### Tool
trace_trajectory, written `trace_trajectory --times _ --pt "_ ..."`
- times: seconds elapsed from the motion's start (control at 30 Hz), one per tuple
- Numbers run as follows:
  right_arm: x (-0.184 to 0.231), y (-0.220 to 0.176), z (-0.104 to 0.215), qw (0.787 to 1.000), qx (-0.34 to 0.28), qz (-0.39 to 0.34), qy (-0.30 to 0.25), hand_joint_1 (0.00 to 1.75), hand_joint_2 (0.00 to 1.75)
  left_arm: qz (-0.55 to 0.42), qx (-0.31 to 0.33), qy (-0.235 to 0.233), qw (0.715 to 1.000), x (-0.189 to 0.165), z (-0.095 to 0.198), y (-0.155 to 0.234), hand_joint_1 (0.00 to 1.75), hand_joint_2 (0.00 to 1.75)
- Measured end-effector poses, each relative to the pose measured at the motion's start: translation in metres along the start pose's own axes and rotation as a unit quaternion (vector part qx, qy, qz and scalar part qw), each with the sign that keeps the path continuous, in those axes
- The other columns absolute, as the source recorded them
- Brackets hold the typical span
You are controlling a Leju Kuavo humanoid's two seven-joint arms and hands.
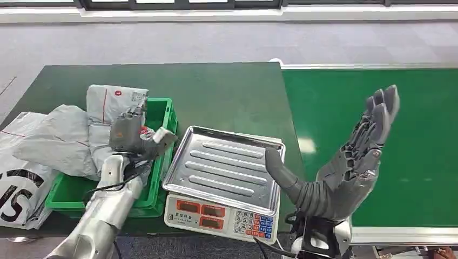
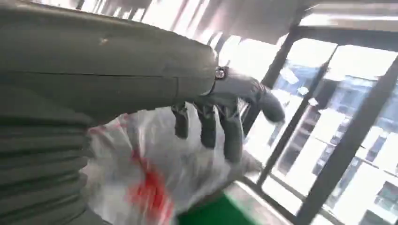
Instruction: Moved the parcel from conveyor to table for the left to box.
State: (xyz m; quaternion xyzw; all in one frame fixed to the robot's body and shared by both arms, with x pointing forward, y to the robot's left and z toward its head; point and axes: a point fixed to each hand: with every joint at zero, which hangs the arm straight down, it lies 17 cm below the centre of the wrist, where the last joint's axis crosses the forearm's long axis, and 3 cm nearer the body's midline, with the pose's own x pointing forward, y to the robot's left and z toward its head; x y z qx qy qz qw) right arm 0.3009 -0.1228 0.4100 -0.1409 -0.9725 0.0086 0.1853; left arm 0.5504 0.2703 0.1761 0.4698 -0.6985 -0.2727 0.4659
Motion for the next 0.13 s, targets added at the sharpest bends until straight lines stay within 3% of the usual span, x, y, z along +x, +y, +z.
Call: trace_trajectory --times 0.13 --pt "-0.002 -0.006 0.001 1.000 -0.012 0.000 0.002 0.00 1.75 0.246 0.066 0.056 0.965 -0.004 0.011 0.038 0.00 0.00"
